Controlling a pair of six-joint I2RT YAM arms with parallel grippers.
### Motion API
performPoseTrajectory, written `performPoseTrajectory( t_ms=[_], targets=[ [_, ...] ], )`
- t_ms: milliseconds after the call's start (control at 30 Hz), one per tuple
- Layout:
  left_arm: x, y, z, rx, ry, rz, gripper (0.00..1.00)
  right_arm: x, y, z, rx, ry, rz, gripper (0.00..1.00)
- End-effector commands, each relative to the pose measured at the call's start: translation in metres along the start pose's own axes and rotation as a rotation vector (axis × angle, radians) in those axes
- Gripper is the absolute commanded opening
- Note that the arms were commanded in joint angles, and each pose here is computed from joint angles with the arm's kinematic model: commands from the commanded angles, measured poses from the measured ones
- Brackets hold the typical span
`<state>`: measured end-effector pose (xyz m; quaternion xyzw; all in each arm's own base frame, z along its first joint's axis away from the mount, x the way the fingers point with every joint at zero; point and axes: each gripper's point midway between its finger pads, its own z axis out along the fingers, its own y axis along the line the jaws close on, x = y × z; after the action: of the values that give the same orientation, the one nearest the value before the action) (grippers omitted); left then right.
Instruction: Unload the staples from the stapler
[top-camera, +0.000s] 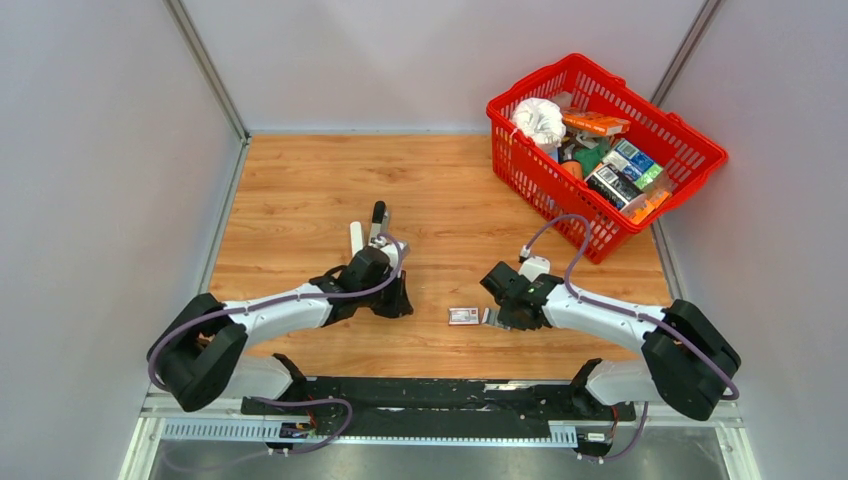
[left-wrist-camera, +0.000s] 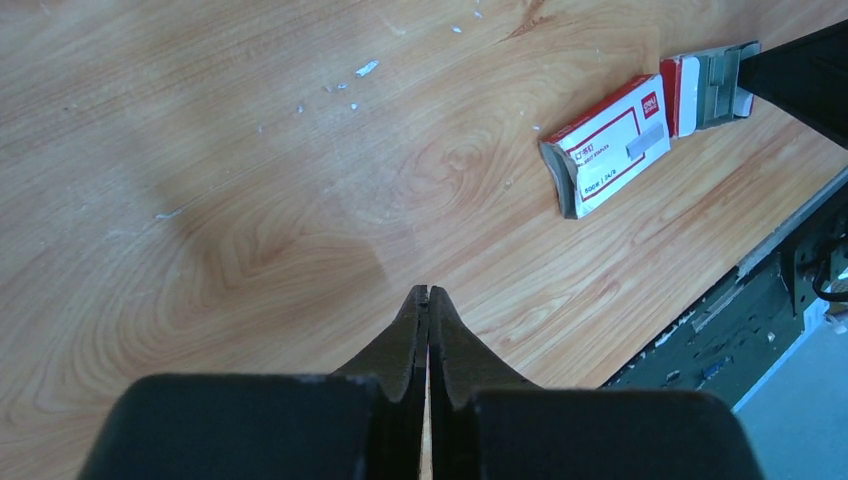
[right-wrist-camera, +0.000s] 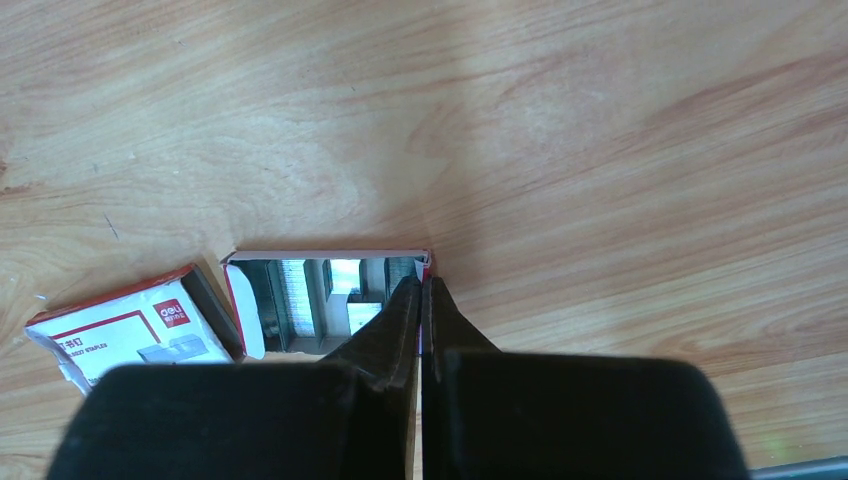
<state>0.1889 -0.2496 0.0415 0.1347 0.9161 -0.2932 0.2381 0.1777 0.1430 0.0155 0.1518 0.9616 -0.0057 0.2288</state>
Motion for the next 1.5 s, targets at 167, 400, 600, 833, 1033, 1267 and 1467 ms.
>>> performPoseTrajectory(
  t_ms=[167, 400, 600, 833, 1033, 1267, 1467],
  targets=[
    [-0.009, -0.023, 0.012, 0.079, -0.023, 0.006, 0.00, 0.005, 0.003, 0.004, -0.034, 0.004, -0.046, 0.00],
    [-0.007, -0.026, 0.018, 0.083, -0.007, 0.006, 0.00, 0.002, 0.006, 0.005, -0.042, -0.008, -0.060, 0.00],
    [-0.008, -0.033, 0.025, 0.094, 0.002, 0.006, 0.00, 0.003, 0.011, 0.005, -0.069, -0.004, -0.070, 0.00],
    [-0.009, -0.037, 0.037, 0.097, 0.016, 0.007, 0.00, 0.007, 0.015, 0.006, -0.095, 0.003, -0.088, 0.00],
    [-0.005, -0.039, 0.047, 0.104, 0.044, -0.001, 0.00, 0.012, 0.020, 0.004, -0.121, 0.002, -0.120, 0.00],
    [-0.002, -0.040, 0.049, 0.106, 0.052, 0.000, 0.00, 0.018, 0.026, 0.002, -0.135, 0.001, -0.148, 0.00],
    [0.000, -0.040, 0.048, 0.102, 0.056, 0.000, 0.00, 0.021, 0.031, -0.001, -0.144, -0.003, -0.156, 0.00]
  ],
)
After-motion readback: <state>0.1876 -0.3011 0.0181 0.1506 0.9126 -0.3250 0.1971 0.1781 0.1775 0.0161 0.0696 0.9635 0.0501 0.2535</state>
